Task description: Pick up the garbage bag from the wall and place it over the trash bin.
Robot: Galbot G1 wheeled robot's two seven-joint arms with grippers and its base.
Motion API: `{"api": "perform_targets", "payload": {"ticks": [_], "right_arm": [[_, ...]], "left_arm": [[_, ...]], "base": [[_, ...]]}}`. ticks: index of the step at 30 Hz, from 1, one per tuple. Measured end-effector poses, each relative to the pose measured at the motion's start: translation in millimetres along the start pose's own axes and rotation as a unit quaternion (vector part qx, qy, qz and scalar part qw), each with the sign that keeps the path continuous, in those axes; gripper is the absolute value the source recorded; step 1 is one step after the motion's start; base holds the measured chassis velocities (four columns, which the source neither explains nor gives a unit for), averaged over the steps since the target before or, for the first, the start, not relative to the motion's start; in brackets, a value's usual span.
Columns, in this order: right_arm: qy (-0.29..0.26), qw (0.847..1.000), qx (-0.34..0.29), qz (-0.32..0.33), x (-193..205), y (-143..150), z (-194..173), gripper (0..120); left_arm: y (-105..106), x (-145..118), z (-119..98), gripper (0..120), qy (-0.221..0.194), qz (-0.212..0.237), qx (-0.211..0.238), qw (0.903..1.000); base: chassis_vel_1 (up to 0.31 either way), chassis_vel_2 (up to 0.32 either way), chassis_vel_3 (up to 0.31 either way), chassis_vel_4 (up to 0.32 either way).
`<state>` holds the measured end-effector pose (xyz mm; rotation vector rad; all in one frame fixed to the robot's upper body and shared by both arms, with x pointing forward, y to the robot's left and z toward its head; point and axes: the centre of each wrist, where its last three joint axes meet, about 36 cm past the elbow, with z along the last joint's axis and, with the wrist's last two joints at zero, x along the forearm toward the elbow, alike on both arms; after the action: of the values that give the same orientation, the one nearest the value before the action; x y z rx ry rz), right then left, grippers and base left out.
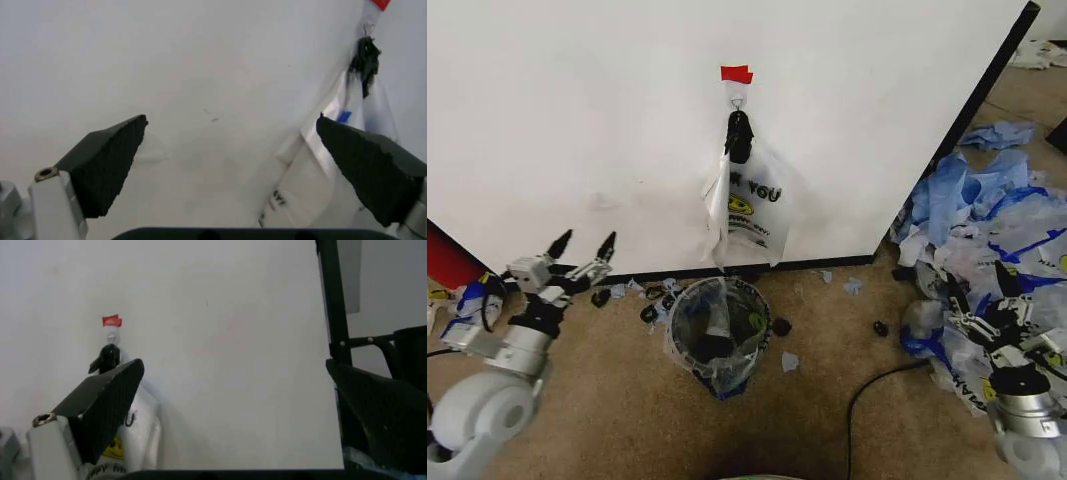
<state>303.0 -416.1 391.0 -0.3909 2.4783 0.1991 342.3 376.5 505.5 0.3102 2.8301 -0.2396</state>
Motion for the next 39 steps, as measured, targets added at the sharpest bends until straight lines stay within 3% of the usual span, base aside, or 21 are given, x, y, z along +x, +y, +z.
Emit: {"api": "perform_targets", "payload": {"ticks": [11,39], "right_arm": [[0.004,1.0,0.001,0.021,7,2,-4,100],[0.008,1.0,0.001,0.029,5,8,-6,100]], "left_arm": [[-9,2,5,100,-0.028,-0.021,0.022,0.9991],[-17,13,14,100,-0.033,-0.03,0.029,0.9986]], "base": [[0.0,0.0,0.0,0.0],[0.0,0.0,0.0,0.0]]}}
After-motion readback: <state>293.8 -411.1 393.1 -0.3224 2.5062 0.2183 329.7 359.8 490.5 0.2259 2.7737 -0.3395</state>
